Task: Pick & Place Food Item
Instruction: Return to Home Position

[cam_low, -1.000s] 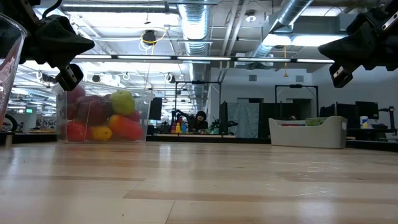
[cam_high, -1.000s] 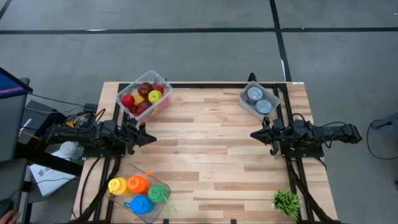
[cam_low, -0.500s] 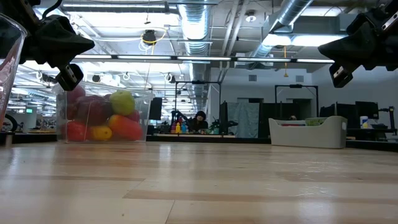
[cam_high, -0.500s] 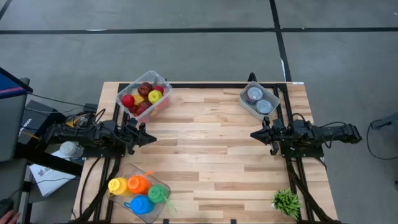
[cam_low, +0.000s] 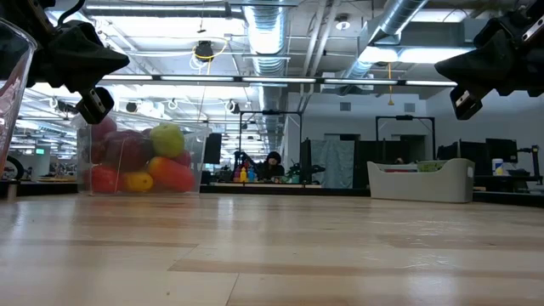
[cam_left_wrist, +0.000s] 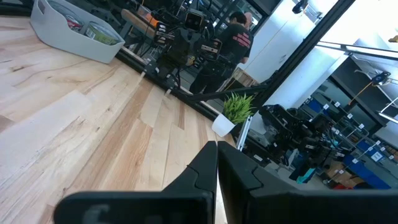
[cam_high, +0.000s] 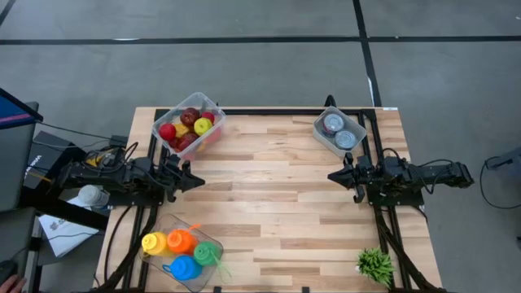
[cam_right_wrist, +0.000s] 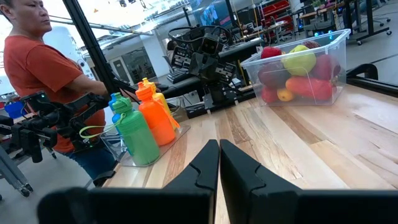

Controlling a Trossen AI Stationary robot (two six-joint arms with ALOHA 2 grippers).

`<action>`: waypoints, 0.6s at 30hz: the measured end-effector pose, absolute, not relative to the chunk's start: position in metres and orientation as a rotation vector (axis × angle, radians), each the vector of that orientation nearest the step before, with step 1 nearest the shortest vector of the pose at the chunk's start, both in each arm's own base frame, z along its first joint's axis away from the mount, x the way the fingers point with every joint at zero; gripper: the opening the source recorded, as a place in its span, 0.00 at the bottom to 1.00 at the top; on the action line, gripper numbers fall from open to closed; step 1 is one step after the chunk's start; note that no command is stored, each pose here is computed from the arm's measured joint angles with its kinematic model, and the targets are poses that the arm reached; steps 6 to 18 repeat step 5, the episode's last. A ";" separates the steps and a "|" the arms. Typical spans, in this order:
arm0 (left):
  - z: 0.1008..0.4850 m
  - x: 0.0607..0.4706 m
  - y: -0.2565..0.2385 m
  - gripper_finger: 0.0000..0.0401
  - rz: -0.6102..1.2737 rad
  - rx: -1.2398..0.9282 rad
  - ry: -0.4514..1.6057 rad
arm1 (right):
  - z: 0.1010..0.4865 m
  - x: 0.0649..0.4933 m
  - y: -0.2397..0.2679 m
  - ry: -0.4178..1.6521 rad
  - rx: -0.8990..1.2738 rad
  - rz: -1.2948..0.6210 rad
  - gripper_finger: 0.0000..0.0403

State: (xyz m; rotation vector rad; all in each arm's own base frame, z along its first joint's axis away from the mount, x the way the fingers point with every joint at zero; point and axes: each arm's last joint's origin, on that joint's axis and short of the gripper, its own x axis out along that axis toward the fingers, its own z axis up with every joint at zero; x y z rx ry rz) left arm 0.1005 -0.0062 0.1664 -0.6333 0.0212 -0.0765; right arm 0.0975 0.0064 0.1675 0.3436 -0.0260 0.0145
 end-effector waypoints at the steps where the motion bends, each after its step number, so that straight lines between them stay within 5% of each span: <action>1: 0.166 0.101 -0.006 0.00 -0.077 -0.633 0.021 | 0.167 0.097 0.006 -0.026 0.344 0.015 0.03; 18: 0.166 0.101 -0.006 0.00 -0.076 -0.634 0.022 | 0.167 0.097 0.006 -0.026 0.344 0.015 0.03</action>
